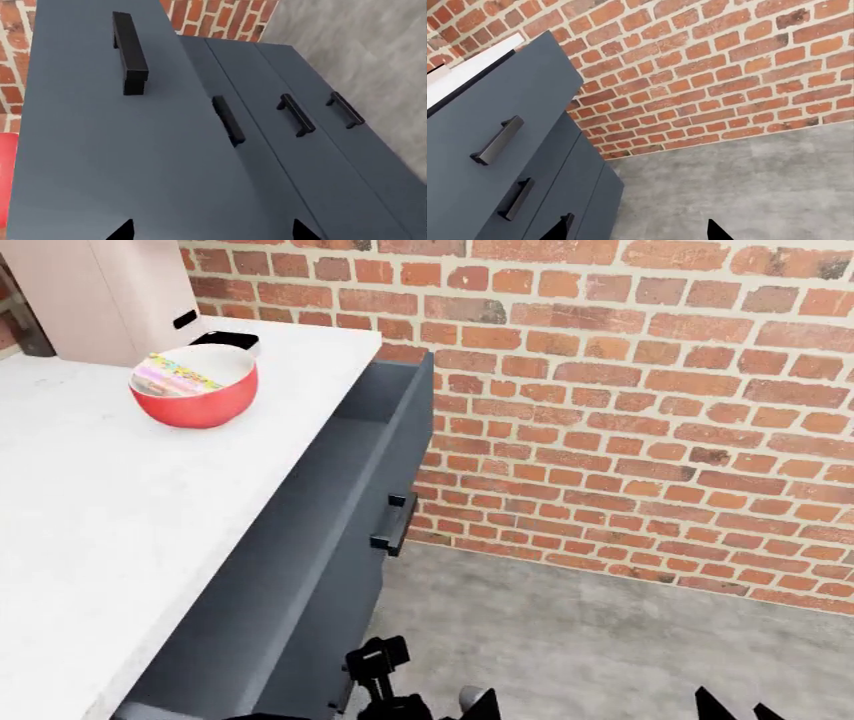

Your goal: Place the bar in the bowl and close the drawer.

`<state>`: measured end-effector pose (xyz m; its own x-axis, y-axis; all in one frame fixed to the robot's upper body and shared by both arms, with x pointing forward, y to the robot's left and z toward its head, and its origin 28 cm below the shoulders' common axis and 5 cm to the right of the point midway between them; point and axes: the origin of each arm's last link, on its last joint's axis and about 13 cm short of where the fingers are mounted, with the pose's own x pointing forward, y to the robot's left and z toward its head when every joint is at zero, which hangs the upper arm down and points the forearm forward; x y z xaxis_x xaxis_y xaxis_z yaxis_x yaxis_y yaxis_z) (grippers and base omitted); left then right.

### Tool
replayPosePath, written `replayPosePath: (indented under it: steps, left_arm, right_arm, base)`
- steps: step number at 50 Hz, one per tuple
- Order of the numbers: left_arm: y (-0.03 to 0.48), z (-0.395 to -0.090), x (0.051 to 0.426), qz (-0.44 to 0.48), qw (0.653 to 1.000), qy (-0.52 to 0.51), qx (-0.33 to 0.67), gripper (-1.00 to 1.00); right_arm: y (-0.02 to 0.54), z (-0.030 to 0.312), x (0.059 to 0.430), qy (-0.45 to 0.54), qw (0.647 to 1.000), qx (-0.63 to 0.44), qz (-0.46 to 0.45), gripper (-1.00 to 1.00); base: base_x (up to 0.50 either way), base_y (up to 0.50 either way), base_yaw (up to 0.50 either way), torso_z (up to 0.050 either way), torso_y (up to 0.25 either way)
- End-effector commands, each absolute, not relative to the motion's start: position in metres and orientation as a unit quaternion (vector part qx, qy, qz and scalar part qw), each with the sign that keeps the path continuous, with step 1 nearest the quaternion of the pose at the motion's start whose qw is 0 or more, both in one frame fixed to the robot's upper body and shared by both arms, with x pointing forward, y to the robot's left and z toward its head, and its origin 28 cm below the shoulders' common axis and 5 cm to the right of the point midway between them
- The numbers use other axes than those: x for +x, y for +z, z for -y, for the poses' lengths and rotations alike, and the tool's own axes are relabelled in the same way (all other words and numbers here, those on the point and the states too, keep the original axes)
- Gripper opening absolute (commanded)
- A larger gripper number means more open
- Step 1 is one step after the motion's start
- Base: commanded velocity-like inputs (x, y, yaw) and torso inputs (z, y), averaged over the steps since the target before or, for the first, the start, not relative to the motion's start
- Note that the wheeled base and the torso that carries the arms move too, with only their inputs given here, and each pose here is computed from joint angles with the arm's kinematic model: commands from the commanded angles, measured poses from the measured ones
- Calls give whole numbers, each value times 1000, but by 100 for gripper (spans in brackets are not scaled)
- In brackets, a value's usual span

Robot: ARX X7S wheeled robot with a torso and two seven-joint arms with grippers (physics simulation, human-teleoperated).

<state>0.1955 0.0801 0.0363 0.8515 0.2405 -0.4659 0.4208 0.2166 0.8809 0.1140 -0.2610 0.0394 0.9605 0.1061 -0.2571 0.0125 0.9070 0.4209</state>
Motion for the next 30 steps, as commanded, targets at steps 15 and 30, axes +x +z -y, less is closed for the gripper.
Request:
replayPosePath:
  steps: [15,30]
  left_arm:
    - [13,-99,212,-318,701,-24,637,100]
    - [7,-112,230,-328,695,27,640,100]
  right_arm:
    - [37,261,114,24,966,216,-142,100]
    - [42,258,113,26,966,214,-142,100]
  base:
    - [0,0,0,0,0]
    - [0,0,0,0,0]
